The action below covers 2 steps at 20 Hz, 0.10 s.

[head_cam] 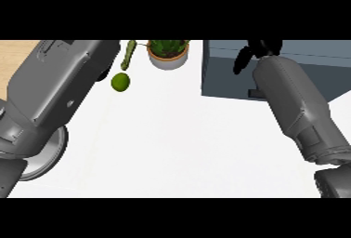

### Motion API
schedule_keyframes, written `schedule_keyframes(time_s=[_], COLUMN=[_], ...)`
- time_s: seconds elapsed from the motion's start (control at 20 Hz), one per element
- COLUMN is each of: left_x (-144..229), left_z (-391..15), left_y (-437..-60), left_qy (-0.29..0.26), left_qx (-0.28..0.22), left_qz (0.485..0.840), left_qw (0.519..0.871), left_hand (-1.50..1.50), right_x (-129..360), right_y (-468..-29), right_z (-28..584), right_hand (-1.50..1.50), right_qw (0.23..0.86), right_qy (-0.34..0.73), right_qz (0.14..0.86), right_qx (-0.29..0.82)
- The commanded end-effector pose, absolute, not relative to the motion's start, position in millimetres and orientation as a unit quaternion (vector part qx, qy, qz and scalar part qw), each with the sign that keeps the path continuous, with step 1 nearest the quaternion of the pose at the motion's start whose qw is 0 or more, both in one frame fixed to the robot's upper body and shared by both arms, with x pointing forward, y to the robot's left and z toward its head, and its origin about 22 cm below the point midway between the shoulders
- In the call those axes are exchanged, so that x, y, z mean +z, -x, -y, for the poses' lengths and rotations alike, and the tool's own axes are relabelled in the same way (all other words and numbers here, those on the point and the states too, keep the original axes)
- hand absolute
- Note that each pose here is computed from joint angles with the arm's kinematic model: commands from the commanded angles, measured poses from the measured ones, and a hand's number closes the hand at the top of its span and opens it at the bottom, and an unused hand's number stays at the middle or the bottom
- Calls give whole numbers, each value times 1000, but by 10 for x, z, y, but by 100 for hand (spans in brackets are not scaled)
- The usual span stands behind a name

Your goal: Pick up the can, place it into the drawer and close the drawer

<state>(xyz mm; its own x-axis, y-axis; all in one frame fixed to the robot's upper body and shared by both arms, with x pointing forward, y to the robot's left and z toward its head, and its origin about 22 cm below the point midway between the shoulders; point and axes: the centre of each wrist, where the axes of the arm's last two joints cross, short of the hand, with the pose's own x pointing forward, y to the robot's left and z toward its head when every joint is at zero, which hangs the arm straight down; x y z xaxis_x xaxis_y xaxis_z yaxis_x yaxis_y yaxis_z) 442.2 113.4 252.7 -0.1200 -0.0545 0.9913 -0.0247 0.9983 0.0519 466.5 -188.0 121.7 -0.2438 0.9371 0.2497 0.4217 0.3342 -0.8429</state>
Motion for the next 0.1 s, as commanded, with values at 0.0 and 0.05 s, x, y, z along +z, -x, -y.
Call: schedule_keyframes(time_s=[0.0, 0.05], left_x=[2525, 2530], left_z=[-1152, -1243], left_y=[-4332, -4350], left_qy=[-16, -26], left_qx=[-13, -10], left_qz=[747, 750], left_qw=[664, 661], left_hand=[-150, -150], right_x=[1441, 1629], right_y=[-4715, -4755], right_z=[1634, 1665], right_hand=[-150, -150], right_qw=[388, 379], right_qy=[449, 443], right_qz=[763, 769], right_qx=[257, 262])
